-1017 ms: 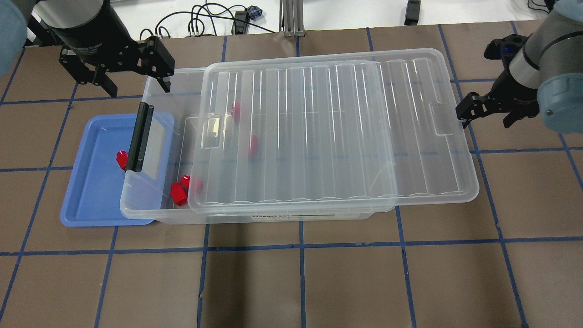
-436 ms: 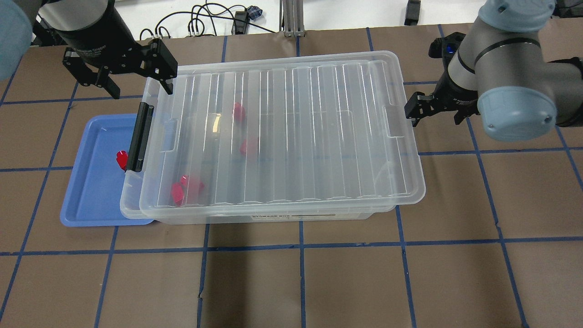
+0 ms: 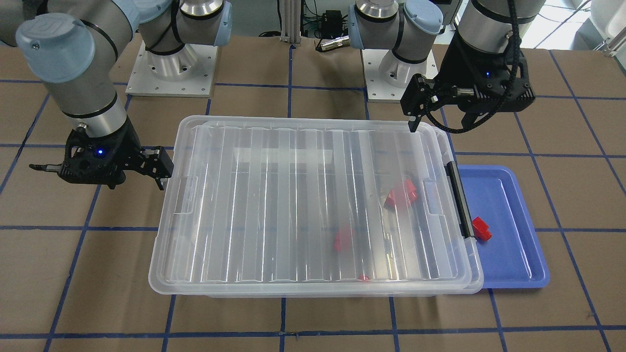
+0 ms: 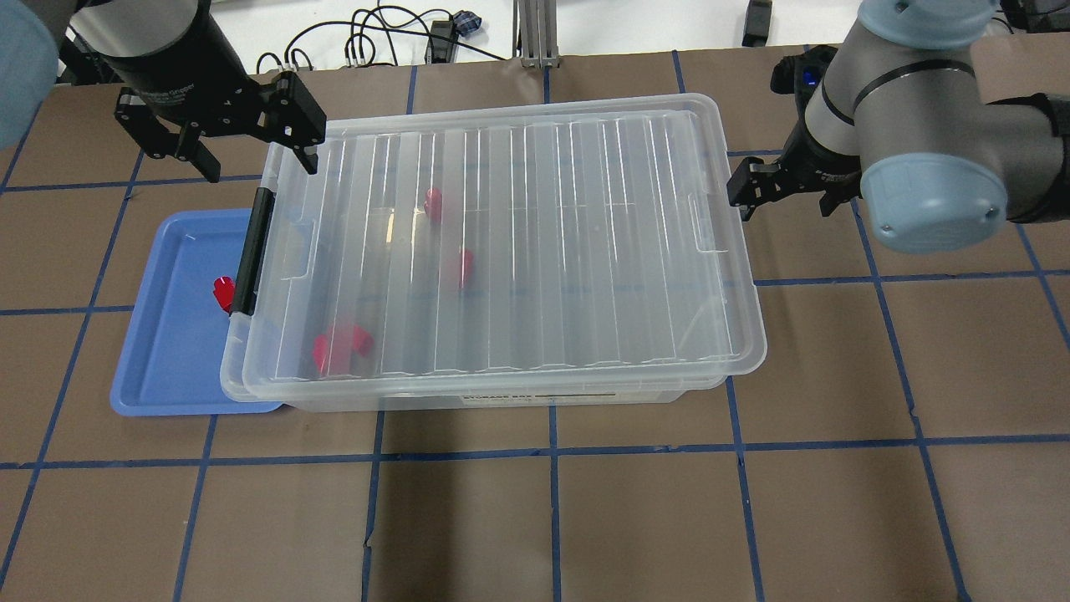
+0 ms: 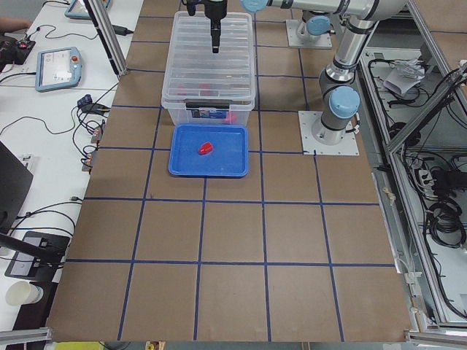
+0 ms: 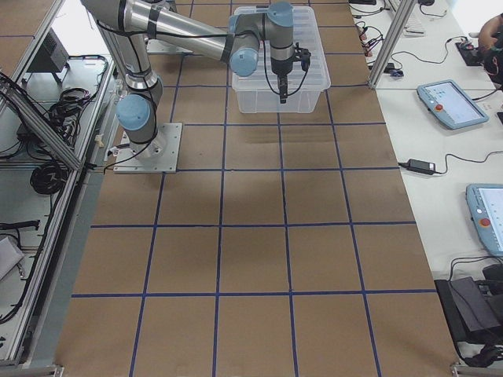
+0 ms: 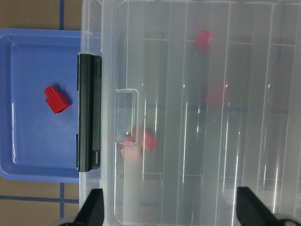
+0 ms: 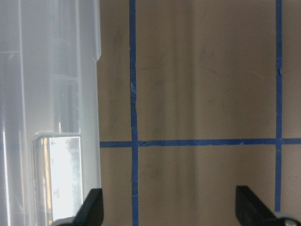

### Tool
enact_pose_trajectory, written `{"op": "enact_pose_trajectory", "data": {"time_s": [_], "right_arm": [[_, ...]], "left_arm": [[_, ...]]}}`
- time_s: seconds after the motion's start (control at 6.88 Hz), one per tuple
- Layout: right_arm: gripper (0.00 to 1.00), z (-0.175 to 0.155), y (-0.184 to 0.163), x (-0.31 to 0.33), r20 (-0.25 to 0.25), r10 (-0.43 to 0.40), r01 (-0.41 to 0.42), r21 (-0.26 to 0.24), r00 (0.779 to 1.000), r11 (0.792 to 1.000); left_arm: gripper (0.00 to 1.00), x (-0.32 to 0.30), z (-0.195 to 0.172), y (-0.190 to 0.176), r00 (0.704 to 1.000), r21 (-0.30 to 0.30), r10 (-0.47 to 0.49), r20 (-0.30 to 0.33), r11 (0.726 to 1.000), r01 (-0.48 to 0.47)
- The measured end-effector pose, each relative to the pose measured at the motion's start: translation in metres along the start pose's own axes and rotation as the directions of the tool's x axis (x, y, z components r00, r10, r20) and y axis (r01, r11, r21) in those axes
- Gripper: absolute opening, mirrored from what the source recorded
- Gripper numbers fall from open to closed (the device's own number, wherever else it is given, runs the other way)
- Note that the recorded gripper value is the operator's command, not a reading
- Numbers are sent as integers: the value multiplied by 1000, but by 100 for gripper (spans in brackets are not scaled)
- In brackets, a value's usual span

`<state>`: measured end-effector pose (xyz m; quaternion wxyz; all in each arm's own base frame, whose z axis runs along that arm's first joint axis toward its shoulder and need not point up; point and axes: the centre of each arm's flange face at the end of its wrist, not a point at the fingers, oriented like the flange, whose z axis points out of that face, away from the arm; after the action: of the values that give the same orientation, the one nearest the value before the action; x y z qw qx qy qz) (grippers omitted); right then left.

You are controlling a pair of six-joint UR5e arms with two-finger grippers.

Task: Place red block in blue tray from box

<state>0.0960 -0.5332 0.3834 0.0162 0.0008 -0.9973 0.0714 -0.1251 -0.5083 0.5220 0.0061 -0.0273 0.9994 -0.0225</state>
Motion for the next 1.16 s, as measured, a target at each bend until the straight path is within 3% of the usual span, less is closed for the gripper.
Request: {"op": "enact_pose_trajectory", "data": {"time_s": [0.29, 0.58, 1.16], "right_arm": [[100, -52, -14, -7, 0, -14, 14, 20, 1000, 1000], [100, -108, -16, -37, 12, -61, 61, -3, 998, 998], [100, -116, -9, -50, 20, -51, 52, -31, 998, 998]], "left_arm": [[100, 0, 0, 0, 1000, 0, 0, -1, 1000, 0], [100, 0, -1, 0, 1000, 2, 0, -1, 1000, 0], [100, 0, -1, 1, 1000, 2, 0, -1, 1000, 0]]}}
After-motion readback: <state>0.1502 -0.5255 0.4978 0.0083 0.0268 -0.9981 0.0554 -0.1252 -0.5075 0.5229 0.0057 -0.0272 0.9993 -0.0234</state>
